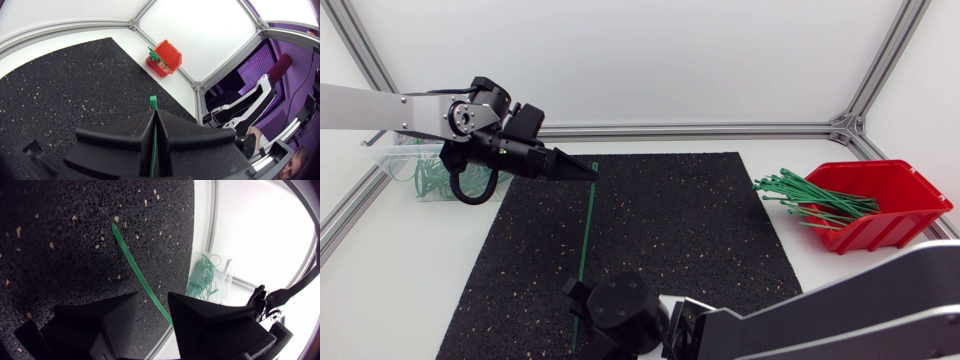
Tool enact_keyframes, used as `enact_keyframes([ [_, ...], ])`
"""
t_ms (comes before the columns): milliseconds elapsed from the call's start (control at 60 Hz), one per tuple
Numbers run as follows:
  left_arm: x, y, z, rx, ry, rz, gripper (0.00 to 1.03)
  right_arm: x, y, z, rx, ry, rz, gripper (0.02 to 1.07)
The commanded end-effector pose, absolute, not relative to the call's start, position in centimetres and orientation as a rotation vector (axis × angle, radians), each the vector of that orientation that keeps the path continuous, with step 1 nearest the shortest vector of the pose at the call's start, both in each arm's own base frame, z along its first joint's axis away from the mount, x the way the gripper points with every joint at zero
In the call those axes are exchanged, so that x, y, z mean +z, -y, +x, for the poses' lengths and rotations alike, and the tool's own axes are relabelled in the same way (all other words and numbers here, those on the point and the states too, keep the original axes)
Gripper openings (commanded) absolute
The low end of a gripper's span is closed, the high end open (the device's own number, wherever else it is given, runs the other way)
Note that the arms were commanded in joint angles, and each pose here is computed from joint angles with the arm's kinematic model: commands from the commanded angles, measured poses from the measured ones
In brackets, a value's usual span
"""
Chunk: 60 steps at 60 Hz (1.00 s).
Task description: Take a green cable tie from the red box, thread the tail through the head to close it, then place it in the transparent bin on the left.
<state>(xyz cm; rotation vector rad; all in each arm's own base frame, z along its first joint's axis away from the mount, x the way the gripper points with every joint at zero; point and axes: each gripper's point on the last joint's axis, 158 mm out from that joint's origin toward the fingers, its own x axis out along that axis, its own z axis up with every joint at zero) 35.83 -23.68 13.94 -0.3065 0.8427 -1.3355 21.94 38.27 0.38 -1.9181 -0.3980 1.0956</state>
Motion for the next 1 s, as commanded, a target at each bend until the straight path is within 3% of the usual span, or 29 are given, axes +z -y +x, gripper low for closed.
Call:
enact_keyframes([
  [0,14.2,24.0,36.1,-1.362,-0.827,-0.3,0.03,-0.9,-37.6,21.9,1.121,0.371,-1.925,0.48],
  [300,14.4,24.1,36.3,-1.406,-0.848,-0.24,0.03,-0.3,-37.2,23.1,1.138,0.412,-1.913,0.48],
  [717,14.7,24.6,35.4,-1.443,-0.846,-0.181,0.03,4.1,-37.5,23.6,1.006,0.793,-1.922,0.53],
  [983,15.0,25.1,35.3,-1.453,-0.84,-0.167,0.03,2.8,-37.8,23.8,1.034,0.809,-1.935,0.61],
])
